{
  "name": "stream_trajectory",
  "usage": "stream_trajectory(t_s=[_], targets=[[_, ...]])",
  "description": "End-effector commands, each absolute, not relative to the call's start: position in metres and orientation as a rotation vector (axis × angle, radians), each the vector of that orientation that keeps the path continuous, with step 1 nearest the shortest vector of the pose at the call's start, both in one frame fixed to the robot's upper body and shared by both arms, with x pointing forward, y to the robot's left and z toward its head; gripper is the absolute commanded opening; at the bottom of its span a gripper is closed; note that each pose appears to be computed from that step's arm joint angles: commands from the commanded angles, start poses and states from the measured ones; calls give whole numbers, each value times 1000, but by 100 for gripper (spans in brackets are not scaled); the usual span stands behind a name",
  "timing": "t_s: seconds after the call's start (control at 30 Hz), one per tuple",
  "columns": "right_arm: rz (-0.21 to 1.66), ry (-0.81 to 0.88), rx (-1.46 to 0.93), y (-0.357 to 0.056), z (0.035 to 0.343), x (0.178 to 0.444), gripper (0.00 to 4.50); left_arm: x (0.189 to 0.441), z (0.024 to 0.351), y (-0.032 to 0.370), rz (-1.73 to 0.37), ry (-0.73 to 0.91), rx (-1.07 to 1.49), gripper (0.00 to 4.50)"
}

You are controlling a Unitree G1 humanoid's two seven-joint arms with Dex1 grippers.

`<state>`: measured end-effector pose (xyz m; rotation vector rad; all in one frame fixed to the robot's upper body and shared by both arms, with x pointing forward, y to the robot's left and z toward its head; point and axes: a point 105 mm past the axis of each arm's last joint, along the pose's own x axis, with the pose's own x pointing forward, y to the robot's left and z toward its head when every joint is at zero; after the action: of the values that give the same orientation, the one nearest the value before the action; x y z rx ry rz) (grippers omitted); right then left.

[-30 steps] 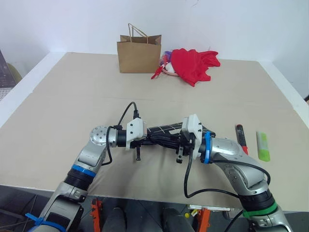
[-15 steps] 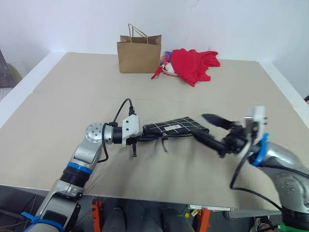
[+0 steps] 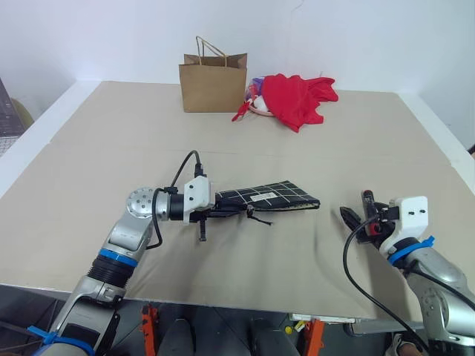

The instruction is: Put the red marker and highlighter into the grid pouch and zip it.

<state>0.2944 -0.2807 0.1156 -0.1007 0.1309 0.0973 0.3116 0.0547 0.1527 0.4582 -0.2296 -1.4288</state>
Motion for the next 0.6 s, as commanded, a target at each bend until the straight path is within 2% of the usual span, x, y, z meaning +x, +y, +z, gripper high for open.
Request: stream_trajectory(t_s=[0.03, 0.23, 0.43, 0.47, 0.5, 0.53, 0.57, 0.6], targets=[[13, 116, -107, -295, 114, 291, 448, 307, 164, 55, -1427, -291, 480, 0], [-33, 148, -49, -300, 101, 288, 448, 306, 164, 56, -1421, -285, 484, 0], [-4, 170, 33, -287, 87, 288, 448, 307, 165, 55, -1420, -287, 486, 0], [6, 177, 41, -282, 85, 288, 401, 307, 164, 55, -1420, -287, 486, 0], [8, 183, 51, -278, 82, 288, 383, 306, 165, 54, -1420, -288, 485, 0], [5, 187, 53, -276, 81, 288, 318, 306, 165, 54, -1421, -288, 485, 0], [9, 192, 57, -272, 79, 288, 304, 306, 165, 54, -1421, -290, 484, 0], [14, 197, 61, -269, 78, 288, 253, 306, 166, 53, -1420, -292, 482, 0]])
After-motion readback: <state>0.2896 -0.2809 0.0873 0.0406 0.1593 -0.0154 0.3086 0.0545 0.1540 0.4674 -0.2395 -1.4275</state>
